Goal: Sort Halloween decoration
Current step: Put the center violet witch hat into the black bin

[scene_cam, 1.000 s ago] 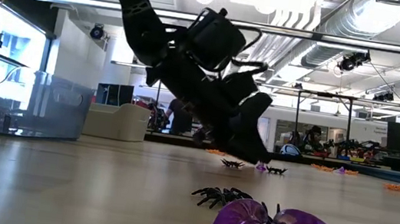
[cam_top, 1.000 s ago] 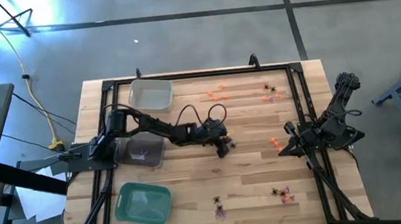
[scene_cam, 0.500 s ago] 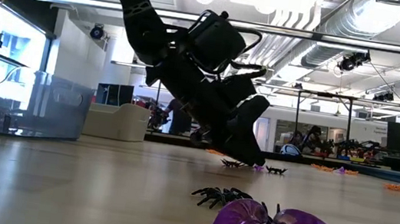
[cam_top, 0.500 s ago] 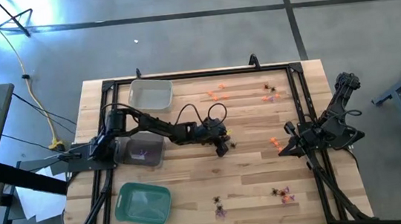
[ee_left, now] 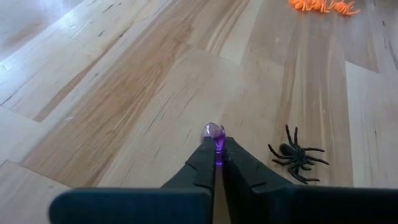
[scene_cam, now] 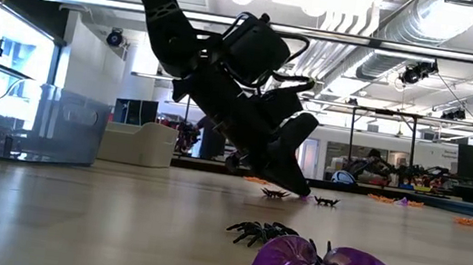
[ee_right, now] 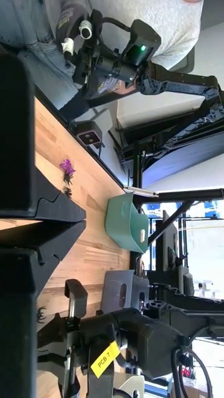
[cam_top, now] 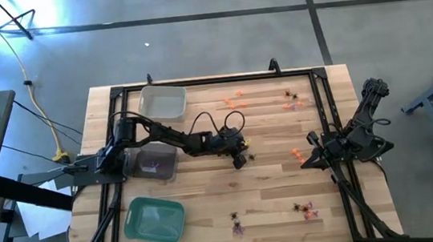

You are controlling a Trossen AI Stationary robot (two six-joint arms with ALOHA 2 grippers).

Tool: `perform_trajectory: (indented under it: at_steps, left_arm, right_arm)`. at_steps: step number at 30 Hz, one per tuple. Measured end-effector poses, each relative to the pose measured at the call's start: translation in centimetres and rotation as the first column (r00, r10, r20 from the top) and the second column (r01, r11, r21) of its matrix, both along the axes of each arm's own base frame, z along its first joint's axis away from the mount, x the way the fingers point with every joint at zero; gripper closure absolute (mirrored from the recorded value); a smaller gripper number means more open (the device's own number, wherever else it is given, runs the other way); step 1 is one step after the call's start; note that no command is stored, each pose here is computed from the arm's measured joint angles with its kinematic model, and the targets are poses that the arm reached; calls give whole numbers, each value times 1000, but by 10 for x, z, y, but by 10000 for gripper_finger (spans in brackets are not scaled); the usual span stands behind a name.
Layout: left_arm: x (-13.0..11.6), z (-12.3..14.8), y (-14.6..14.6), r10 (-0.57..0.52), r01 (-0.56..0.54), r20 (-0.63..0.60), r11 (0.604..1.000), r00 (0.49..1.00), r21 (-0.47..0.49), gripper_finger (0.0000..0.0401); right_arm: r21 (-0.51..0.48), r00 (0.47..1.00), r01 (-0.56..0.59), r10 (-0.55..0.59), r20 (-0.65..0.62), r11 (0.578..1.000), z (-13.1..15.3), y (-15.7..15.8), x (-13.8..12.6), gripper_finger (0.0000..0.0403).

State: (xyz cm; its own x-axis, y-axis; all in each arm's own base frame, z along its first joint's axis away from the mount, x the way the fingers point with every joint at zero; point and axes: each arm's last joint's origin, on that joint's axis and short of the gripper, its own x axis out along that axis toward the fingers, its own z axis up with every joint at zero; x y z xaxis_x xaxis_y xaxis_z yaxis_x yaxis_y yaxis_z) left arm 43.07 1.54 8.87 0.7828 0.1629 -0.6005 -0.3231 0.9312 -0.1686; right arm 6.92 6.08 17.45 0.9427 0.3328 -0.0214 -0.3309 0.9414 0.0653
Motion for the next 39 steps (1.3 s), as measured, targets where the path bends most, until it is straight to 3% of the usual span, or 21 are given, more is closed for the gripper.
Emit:
perform_trajectory:
  at_steps: [25, 39]
  left_arm:
    - [1, 1, -5, -12, 13, 25, 1000, 1000, -23, 401]
    - [-3, 39, -13, -40, 42, 66, 999, 997, -27, 401]
  right_arm:
    - [0, 1000, 0, 0, 0, 1000, 0, 0, 0, 402]
    - [0, 1000, 0, 0, 0, 1000, 0, 0, 0, 402]
